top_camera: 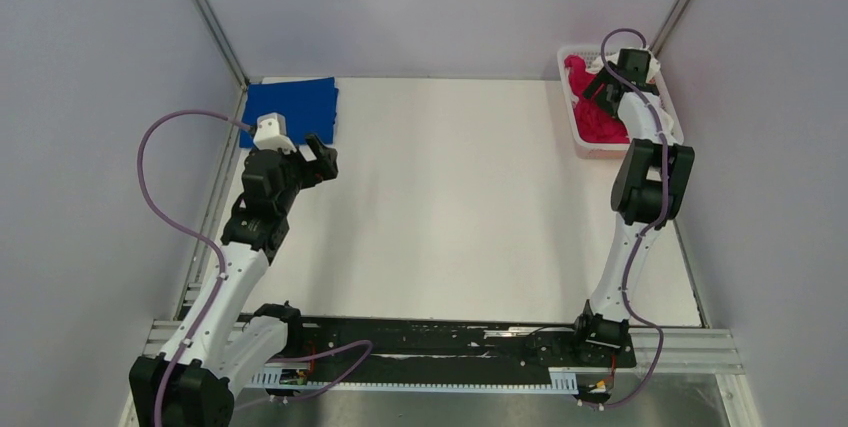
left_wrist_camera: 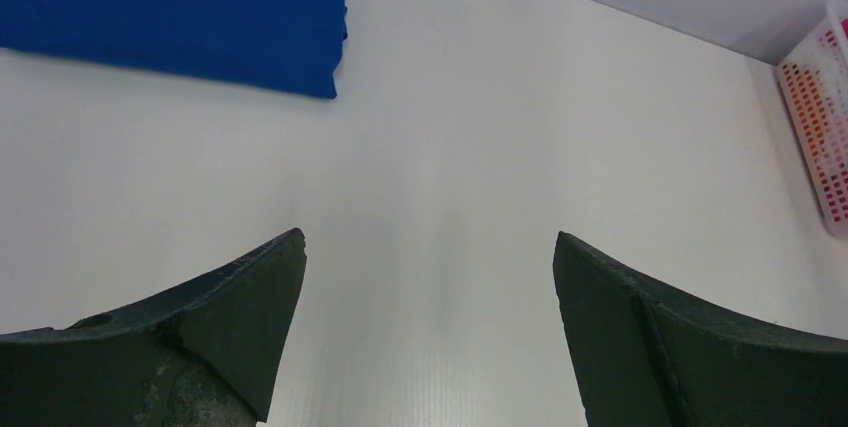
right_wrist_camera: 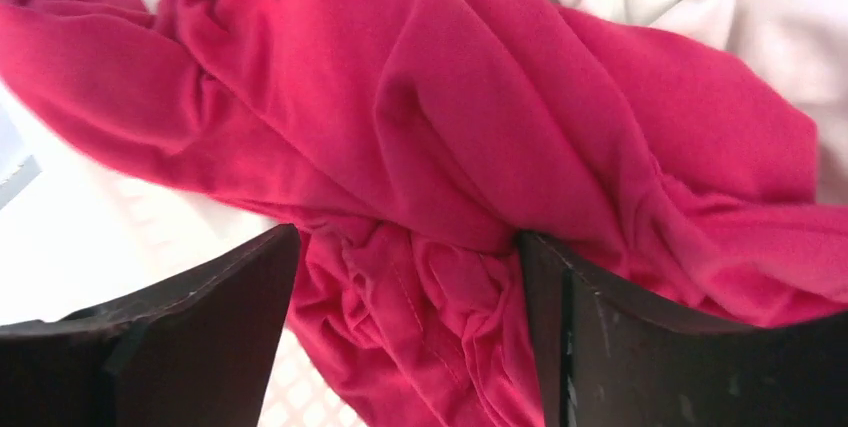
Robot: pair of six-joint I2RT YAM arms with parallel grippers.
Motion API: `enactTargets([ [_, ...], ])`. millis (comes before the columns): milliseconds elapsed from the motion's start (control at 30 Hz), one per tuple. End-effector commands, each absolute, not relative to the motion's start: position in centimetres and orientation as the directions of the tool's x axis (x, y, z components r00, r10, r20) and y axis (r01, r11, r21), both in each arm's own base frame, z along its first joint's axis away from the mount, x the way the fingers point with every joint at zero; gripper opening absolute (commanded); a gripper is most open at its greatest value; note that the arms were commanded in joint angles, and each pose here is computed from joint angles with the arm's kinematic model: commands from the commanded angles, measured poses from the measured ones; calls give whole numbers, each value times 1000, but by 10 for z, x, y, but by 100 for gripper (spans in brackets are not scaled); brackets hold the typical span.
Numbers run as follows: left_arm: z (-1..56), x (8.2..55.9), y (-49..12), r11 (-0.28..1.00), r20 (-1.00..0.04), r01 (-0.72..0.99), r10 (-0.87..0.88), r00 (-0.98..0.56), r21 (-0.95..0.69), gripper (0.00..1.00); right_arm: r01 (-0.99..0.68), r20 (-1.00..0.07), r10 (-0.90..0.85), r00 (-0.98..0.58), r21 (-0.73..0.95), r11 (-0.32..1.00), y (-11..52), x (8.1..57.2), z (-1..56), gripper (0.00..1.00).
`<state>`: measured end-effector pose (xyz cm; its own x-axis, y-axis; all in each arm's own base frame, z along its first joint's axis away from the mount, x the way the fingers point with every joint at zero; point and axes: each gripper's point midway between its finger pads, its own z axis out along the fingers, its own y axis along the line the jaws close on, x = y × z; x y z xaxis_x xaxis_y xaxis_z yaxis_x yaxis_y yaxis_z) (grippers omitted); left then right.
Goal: Fold and stack the t-shirts
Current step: Grab crumpled tshirt from bin with the right arm, then move the tshirt to the center of the board
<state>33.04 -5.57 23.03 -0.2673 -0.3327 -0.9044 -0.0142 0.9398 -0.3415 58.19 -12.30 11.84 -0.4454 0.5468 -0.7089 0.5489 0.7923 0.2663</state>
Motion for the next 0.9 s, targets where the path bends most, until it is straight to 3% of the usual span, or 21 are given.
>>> enactTargets([
  [0, 238, 337, -53, 937, -911, -25, -346, -224, -349, 100, 517, -716, 536, -447, 282, 808, -117, 598, 127, 69],
  [67, 237, 338, -52, 938, -911, -28, -343, -228, -346, 100, 519, -718, 539, -439, 287, 805, -117, 602, 127, 38],
  [100, 237, 338, -52, 938, -911, -28, -343, -227, -346, 100, 517, -724, 538, -431, 291, 805, -118, 604, 132, 27],
  [200, 237, 338, -52, 938, -912, -28, -342, -228, -345, 100, 477, -777, 497, -387, 292, 829, -122, 614, 165, 4],
  [233, 237, 338, -52, 938, -912, -29, -342, -228, -344, 100, 468, -796, 485, -362, 295, 833, -123, 617, 182, 0],
  [433, 239, 336, -52, 936, -910, -28, -348, -226, -352, 100, 299, -890, 424, -169, 363, 882, -106, 607, 315, 0],
  [633, 242, 331, -50, 922, -899, -46, -384, -211, -383, 100, -107, -925, 380, -23, 380, 919, -28, 553, 457, 0],
  [867, 246, 325, -45, 916, -896, -73, -402, -191, -395, 100, -501, -937, 349, 7, 299, 812, 85, 479, 541, 0],
])
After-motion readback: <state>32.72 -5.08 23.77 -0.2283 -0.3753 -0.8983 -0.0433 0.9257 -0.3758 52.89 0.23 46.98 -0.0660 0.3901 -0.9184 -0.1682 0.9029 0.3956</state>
